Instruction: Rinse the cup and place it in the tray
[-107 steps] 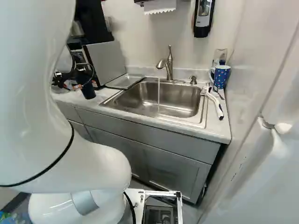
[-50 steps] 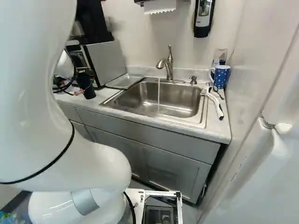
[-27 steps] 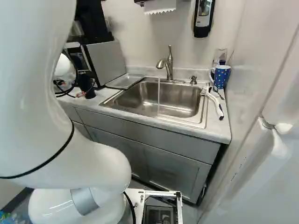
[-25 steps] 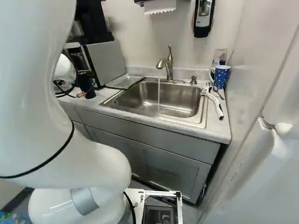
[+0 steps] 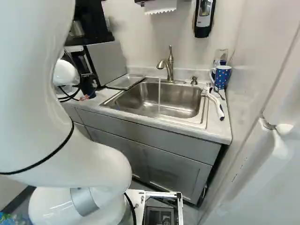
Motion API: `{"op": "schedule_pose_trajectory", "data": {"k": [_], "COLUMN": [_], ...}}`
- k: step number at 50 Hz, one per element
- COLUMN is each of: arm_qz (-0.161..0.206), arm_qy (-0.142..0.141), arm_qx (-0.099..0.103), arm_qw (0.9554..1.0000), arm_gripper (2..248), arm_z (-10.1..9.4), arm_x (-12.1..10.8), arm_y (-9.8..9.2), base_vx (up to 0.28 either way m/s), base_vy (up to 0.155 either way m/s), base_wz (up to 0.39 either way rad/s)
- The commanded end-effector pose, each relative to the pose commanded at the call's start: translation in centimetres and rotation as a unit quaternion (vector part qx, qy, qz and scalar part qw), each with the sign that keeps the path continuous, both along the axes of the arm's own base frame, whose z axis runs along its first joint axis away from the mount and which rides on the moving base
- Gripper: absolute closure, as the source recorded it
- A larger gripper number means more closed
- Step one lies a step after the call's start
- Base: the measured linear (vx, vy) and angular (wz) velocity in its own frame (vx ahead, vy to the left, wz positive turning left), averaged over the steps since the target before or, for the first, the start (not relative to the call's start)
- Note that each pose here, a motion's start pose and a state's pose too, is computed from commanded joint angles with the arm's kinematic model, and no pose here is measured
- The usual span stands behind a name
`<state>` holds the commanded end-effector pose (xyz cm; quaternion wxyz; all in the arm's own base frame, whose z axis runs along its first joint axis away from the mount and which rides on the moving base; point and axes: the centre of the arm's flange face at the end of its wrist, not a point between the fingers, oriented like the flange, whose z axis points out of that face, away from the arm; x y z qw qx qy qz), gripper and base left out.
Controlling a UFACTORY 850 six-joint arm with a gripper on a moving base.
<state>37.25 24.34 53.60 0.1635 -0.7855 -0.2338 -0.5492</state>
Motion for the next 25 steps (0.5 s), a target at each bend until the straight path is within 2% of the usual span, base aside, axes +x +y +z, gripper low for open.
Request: {"op": "schedule_pose_trajectory", "data": {"k": [25], "arm_qz": [0.0], "arm_qy": [0.022], "arm_qx": [-0.014], "arm_qw": [0.9997], "arm_gripper": [3], "arm_z": [-2.6], "arm_x": [0.4], "arm_y": [0.3], "base_vx": [0.0], "base_vy": [0.0], "base_wz": [0.0]}}
